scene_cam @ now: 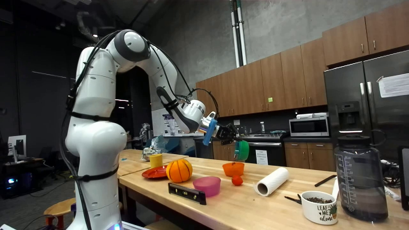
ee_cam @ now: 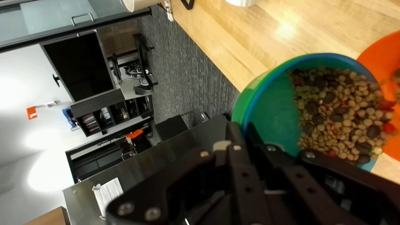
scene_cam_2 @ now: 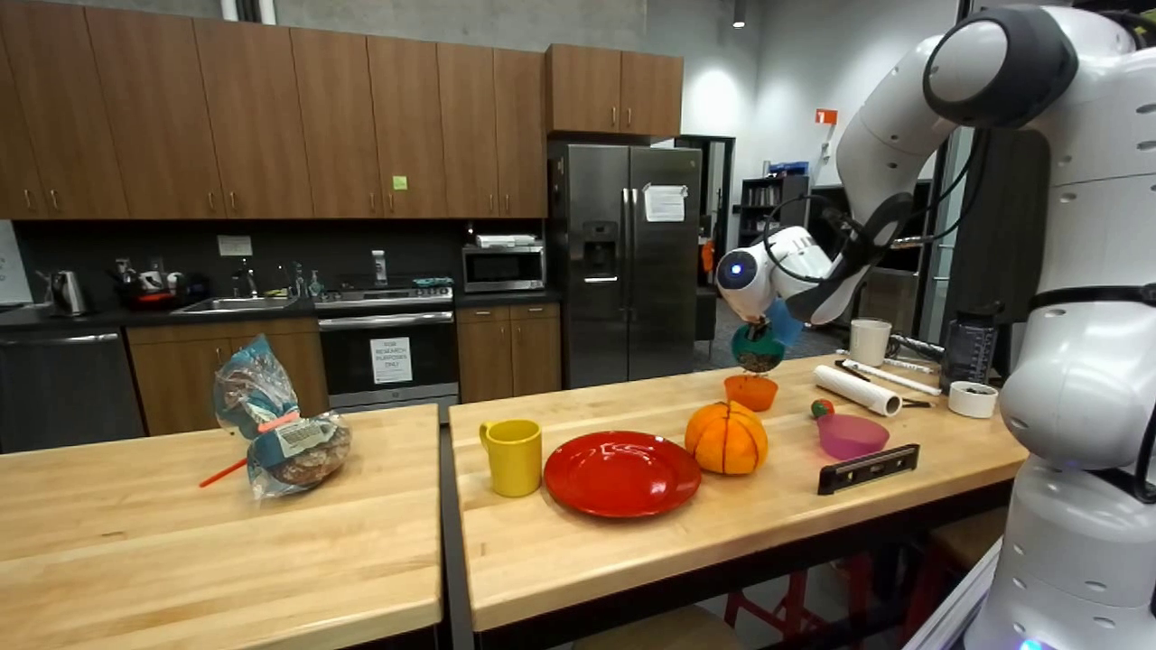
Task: Pour the objects from the green bowl into the orange bowl
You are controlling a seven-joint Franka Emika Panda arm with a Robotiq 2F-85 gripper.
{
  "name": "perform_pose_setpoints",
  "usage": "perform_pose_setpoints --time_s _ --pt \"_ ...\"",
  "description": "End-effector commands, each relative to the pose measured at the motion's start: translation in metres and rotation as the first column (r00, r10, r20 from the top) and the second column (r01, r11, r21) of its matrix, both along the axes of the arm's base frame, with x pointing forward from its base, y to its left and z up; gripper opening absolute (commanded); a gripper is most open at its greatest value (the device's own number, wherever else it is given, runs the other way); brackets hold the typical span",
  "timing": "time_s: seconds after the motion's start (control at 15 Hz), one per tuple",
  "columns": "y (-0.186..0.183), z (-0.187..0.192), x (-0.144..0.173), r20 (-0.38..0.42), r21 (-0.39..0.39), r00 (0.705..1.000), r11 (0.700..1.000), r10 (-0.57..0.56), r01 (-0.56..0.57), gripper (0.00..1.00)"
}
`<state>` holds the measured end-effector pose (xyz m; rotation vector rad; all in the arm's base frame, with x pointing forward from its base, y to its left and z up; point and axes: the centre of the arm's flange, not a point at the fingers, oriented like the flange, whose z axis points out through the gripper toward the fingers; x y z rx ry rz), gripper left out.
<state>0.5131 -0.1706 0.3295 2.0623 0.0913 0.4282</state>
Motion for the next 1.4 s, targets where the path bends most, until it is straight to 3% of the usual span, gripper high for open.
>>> perform_pose_setpoints --time_s 0.0,0.4,0.87,1.33 --pt "0.004 0.005 -0.011 0.033 -0.039 0.999 0.999 -0.002 0.003 0.01" --pt "0.004 0.009 -0.011 0.018 -0.007 1.000 1.000 -0.018 0.018 0.01" --pt "-0.005 0.029 -0.007 0.020 0.138 0.997 0.988 -0.075 0.072 0.01" --pt "-0.021 0.049 -0.003 -0.026 0.287 0.993 0.950 -0.116 0.118 0.01"
